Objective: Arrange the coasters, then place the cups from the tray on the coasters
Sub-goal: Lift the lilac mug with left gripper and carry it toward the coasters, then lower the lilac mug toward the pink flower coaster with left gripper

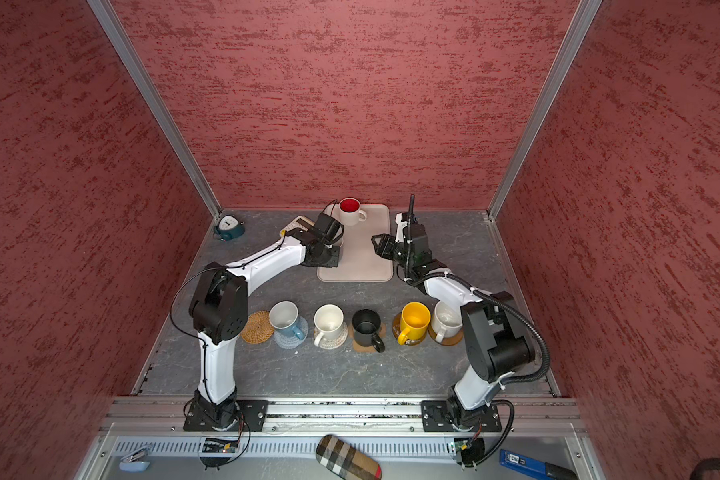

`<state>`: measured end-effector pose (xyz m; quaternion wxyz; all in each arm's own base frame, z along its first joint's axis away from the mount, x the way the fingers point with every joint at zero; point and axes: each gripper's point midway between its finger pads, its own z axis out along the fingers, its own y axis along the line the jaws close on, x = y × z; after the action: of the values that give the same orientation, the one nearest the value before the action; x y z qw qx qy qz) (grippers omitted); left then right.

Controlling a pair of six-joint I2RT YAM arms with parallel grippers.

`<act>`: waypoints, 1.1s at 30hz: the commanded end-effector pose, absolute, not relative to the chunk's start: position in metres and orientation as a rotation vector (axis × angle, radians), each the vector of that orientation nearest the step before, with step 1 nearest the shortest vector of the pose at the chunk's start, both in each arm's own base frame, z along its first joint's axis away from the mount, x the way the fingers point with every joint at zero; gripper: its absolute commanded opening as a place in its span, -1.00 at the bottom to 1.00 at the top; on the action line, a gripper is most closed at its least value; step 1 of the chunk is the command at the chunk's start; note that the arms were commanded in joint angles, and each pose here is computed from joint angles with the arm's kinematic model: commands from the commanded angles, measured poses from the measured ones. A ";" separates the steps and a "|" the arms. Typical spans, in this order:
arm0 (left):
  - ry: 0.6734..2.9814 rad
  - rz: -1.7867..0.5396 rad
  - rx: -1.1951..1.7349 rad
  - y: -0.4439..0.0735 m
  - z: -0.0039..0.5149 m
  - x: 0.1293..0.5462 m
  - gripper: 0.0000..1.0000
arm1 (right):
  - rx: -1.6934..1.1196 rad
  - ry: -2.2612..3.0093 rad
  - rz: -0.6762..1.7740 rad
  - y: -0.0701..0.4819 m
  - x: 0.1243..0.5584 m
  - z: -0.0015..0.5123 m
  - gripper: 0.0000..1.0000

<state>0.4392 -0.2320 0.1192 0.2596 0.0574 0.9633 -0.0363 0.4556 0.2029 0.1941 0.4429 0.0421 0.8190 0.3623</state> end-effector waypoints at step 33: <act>2.418 0.025 -0.343 -0.055 0.227 0.279 -1.00 | 0.012 1.931 0.994 0.213 0.449 0.214 0.98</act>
<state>0.2807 -0.0633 0.2164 0.3159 -0.1055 0.9428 0.0166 0.4484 0.2121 0.1984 0.4497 0.0107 0.8031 0.3908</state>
